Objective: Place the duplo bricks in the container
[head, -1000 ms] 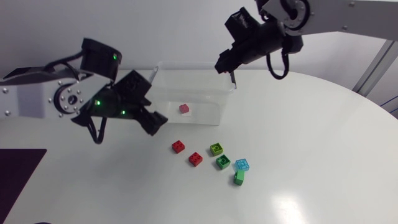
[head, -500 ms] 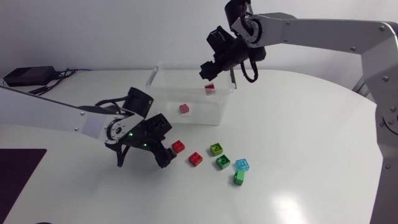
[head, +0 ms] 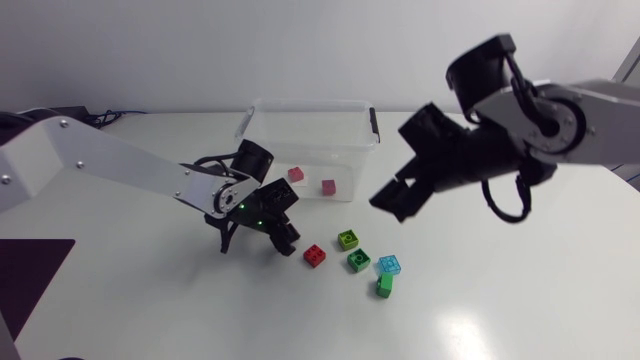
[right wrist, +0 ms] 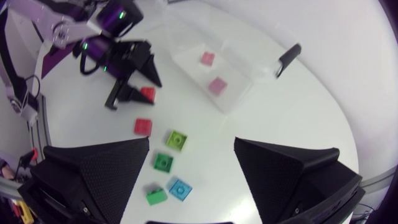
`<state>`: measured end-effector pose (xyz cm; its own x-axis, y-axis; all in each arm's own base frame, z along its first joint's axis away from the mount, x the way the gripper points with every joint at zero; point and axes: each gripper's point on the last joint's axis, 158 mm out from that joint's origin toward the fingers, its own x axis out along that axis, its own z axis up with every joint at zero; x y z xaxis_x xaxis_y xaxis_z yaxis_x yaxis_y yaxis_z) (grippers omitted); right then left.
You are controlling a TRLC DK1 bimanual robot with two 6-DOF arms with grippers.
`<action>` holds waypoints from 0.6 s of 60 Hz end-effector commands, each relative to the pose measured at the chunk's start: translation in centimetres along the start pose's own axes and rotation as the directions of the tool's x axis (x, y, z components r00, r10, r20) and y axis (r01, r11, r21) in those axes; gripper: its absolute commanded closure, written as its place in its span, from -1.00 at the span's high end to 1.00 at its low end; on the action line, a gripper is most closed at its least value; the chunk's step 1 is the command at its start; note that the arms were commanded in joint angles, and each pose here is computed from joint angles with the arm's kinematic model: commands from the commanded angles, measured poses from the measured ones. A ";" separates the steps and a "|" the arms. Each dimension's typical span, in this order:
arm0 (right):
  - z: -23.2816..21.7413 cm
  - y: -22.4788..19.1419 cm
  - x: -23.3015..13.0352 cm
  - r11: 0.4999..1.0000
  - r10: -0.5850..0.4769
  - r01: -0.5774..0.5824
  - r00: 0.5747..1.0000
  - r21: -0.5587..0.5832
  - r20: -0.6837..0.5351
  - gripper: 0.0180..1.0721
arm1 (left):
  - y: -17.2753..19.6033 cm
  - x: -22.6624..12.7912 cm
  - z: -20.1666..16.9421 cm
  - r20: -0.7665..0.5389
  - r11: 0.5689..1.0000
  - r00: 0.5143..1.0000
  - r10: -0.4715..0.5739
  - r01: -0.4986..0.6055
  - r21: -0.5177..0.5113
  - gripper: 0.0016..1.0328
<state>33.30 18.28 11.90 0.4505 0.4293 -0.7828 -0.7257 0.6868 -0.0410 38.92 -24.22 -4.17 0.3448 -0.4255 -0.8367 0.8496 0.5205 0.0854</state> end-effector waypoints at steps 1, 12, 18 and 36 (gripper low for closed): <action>-4.7 1.0 0.5 0.999 0.027 -0.030 0.996 -0.038 -0.084 0.91 | -1.0 1.5 -1.5 -0.059 0.999 0.997 -0.041 0.041 -0.014 -0.52; -10.0 0.3 2.1 0.999 0.037 -0.032 0.980 0.025 -0.195 0.90 | -2.5 0.6 -1.4 -0.075 0.998 0.995 -0.061 0.062 0.001 -0.58; -10.6 -0.3 3.1 0.996 0.033 -0.014 0.972 0.082 -0.231 0.89 | -2.4 -1.7 -0.5 -0.062 0.999 0.997 -0.053 0.053 0.009 -0.58; -10.8 0.0 6.0 0.976 0.093 -0.023 0.944 0.217 -0.318 0.81 | 2.9 -16.1 8.2 0.190 0.990 0.972 0.141 -0.141 -0.016 -0.58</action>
<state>30.27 13.95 1.09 0.2241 0.2905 -0.9303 -0.6337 0.7686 0.0873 37.51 -22.55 7.67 0.4248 -0.4499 -0.7856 0.8288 0.5424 0.1375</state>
